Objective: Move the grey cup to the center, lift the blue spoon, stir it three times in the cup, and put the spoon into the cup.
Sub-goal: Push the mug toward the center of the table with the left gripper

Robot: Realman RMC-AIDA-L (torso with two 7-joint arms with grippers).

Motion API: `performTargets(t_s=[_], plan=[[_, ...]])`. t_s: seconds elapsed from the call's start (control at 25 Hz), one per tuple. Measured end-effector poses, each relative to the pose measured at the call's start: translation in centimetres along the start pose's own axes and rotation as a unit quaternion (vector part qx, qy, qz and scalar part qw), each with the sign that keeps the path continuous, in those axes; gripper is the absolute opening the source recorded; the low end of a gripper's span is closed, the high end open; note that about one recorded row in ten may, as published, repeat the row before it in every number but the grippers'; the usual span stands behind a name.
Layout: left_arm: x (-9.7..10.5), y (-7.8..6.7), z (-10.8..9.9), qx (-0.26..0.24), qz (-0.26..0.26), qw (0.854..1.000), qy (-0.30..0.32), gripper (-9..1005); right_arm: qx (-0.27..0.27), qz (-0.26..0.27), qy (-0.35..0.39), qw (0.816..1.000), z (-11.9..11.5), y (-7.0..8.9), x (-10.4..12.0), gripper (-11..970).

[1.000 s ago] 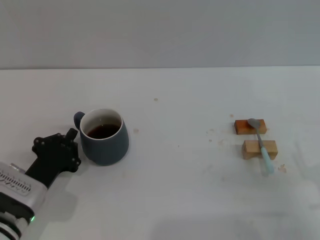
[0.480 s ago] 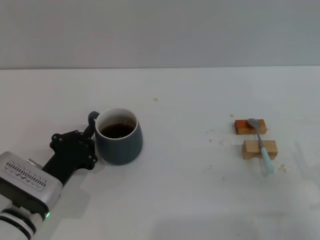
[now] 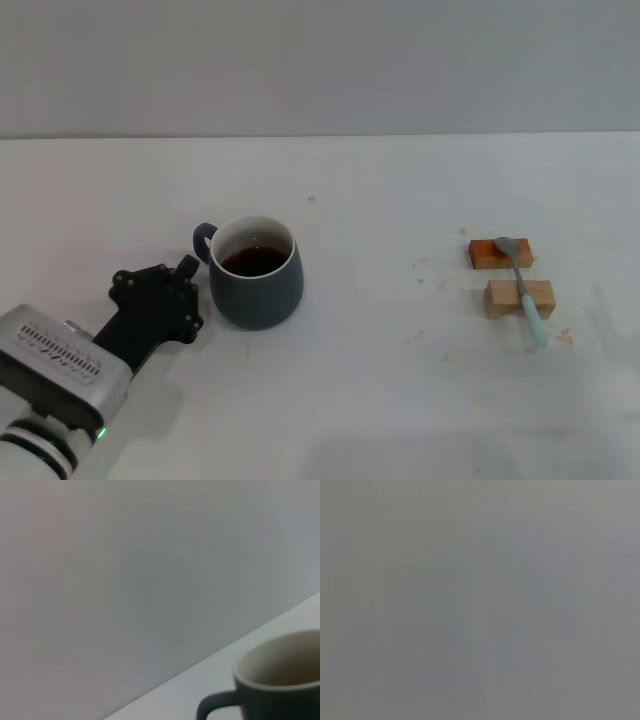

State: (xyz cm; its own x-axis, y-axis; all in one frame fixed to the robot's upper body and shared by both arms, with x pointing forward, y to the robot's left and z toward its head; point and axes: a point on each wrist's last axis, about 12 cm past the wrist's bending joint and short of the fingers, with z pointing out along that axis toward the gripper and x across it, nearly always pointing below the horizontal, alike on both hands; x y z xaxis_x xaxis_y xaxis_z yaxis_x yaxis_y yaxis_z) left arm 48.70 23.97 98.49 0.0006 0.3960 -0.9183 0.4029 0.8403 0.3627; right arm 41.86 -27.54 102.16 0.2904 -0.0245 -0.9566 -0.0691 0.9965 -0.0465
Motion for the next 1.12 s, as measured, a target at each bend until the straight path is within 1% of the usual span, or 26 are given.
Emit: performTargets(t_s=[0.16, 0.32, 0.6, 0.92, 1.12], plan=[[0.3, 0.0, -0.5, -0.005, -0.004, 1.0, 0.003, -2, 0.0, 0.0, 0.0, 1.0, 0.0, 0.0, 0.0, 756], [0.3, -0.4, -0.6, -0.001, -0.008, 1.0, 0.004, -2, -0.002, 0.0, -0.002, 1.0, 0.2, 0.1, 0.0, 756], [-0.2, -0.8, -0.3, 0.006, -0.014, 1.0, -0.004, -2, -0.004, 0.001, -0.002, 1.0, 0.2, 0.1, 0.0, 756], [-1.1, -1.8, 0.4, 0.029, -0.017, 0.999, -0.021, -2, -0.005, 0.001, -0.002, 1.0, 0.2, 0.2, 0.0, 756], [-1.2, -2.0, 0.5, 0.033, -0.017, 0.999, -0.023, -2, -0.012, 0.003, -0.002, 1.0, 0.2, 0.4, 0.0, 756]])
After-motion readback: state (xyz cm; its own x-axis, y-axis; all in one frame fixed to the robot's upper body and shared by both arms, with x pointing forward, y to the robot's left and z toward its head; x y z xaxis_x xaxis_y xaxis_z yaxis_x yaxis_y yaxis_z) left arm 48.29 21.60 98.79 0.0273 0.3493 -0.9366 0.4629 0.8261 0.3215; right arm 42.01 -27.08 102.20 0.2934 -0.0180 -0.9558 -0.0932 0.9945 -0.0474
